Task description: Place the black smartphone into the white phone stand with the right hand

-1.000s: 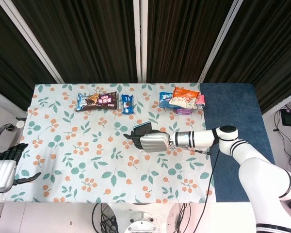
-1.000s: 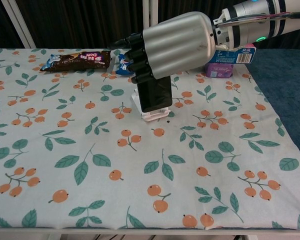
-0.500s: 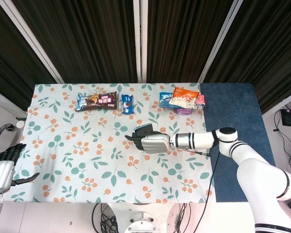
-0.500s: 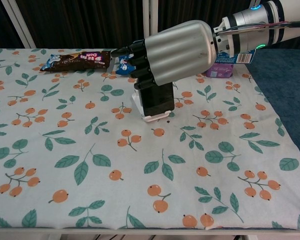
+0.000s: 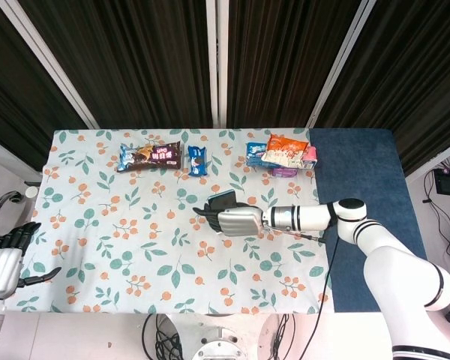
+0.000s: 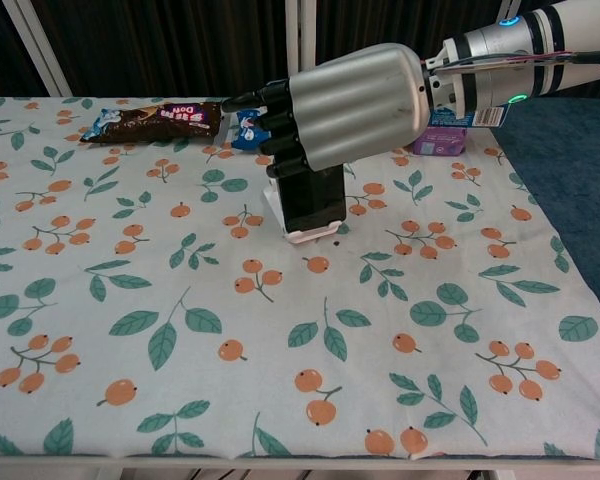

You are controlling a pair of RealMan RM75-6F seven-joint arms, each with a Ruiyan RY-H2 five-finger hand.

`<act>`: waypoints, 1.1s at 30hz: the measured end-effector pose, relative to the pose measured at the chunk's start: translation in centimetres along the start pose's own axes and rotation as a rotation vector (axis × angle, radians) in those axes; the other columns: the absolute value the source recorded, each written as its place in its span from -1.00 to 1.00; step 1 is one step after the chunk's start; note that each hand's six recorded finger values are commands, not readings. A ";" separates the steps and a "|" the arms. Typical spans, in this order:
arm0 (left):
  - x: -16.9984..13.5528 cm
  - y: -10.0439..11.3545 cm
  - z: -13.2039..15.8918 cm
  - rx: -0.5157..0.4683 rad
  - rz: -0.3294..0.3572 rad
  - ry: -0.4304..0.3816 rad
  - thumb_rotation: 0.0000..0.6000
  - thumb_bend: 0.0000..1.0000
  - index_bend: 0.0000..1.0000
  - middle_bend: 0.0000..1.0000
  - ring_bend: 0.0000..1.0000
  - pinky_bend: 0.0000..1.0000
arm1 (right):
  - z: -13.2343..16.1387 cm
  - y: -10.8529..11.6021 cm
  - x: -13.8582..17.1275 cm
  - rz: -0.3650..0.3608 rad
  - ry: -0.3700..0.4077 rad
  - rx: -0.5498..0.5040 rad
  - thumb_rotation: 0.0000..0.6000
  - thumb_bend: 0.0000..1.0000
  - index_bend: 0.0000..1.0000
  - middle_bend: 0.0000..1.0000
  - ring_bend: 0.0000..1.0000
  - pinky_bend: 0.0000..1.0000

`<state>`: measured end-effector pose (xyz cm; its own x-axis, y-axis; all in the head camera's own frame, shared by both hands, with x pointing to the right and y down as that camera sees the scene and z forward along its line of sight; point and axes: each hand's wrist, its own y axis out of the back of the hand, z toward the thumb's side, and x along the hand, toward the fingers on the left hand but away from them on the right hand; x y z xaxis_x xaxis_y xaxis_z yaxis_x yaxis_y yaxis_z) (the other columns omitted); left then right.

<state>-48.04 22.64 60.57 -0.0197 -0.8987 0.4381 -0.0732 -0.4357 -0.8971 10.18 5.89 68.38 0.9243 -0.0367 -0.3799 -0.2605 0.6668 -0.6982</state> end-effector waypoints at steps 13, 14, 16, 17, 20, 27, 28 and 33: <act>0.0 -0.1 -0.1 -0.007 -0.004 0.001 0.12 -0.99 -0.76 -0.78 -0.74 -0.55 | 0.0 -0.1 -0.1 0.005 -0.007 -0.012 1.00 -0.56 -0.10 -0.56 -0.60 -1.00; 0.0 -0.1 -0.2 -0.008 -0.004 0.002 0.12 -0.99 -0.76 -0.78 -0.74 -0.55 | 0.0 -0.2 -0.1 0.007 -0.006 -0.012 1.00 -0.56 -0.15 -0.57 -0.62 -1.00; 0.0 -0.1 -0.2 -0.008 -0.006 0.003 0.11 -0.99 -0.76 -0.78 -0.74 -0.55 | 0.0 -0.3 -0.1 0.012 -0.005 -0.010 1.00 -0.58 -0.39 -0.64 -0.73 -1.00; 0.0 -0.1 -0.2 -0.009 -0.007 0.002 0.10 -0.99 -0.76 -0.78 -0.74 -0.55 | 0.0 -0.3 -0.1 0.017 -0.005 -0.008 1.00 -0.58 -0.50 -0.67 -0.77 -1.00; 0.0 -0.1 -0.2 -0.009 -0.007 0.001 0.11 -0.99 -0.76 -0.78 -0.74 -0.55 | -0.1 -0.6 -0.1 0.032 -0.011 -0.001 1.00 -0.63 -0.91 -0.84 -0.95 -1.00; 0.1 -0.1 -0.2 -0.009 -0.007 0.001 0.11 -0.99 -0.76 -0.78 -0.74 -0.55 | -0.1 -0.8 -0.1 0.063 -0.022 0.002 1.00 -0.68 -1.00 -1.00 -1.00 -1.00; 0.1 -0.1 -0.2 -0.009 -0.008 0.001 0.11 -0.99 -0.76 -0.78 -0.74 -0.55 | -0.1 -0.8 -0.1 0.065 -0.023 0.001 1.00 -0.68 -1.00 -1.00 -1.00 -1.00; 0.1 -0.1 -0.2 -0.008 -0.008 0.002 0.11 -0.99 -0.76 -0.78 -0.74 -0.55 | -0.5 -0.5 0.1 0.062 -0.035 0.002 1.00 -0.70 -1.00 -1.00 -1.00 -1.00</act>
<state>-48.20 22.63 60.70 -0.0206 -0.8950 0.4456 -0.0814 -0.4427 -0.8930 10.27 5.16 68.34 0.9156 0.0312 -0.4008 -0.3173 0.6684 -0.6727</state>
